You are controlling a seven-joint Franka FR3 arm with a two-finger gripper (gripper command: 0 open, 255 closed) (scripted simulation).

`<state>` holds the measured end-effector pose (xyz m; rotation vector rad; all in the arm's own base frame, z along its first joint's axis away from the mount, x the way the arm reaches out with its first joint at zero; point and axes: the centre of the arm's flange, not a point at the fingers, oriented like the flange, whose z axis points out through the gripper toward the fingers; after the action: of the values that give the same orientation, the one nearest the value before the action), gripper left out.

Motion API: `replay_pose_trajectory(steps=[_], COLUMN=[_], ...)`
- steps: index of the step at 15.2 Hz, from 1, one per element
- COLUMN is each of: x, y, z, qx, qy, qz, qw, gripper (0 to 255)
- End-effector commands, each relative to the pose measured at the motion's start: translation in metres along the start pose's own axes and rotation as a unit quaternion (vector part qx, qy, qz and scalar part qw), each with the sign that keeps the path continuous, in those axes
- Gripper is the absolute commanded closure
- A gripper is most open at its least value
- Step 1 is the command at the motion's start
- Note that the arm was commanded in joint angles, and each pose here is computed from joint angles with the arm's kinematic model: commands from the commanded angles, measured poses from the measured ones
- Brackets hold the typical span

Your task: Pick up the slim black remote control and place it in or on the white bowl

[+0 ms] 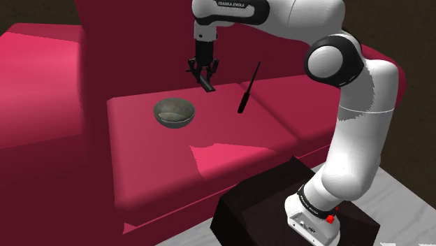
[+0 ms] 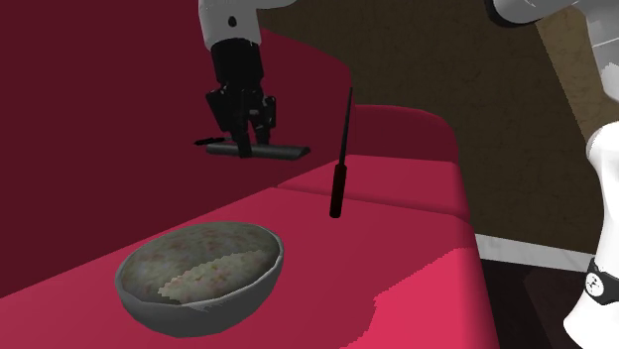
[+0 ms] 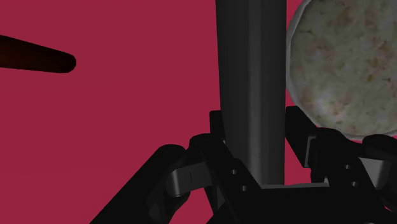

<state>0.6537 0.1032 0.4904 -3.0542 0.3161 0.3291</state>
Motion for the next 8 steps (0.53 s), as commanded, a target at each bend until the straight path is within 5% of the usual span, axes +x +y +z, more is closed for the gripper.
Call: replay_pose_trajectory(steps=[1,8], x=[-0.006,-0.037], y=[-0.019,-0.104], z=[0.002,0.02], qx=[0.0,0.0], qy=[0.0,0.0], qz=[0.0,0.0], qw=[1.0,1.0], gripper=[255,255])
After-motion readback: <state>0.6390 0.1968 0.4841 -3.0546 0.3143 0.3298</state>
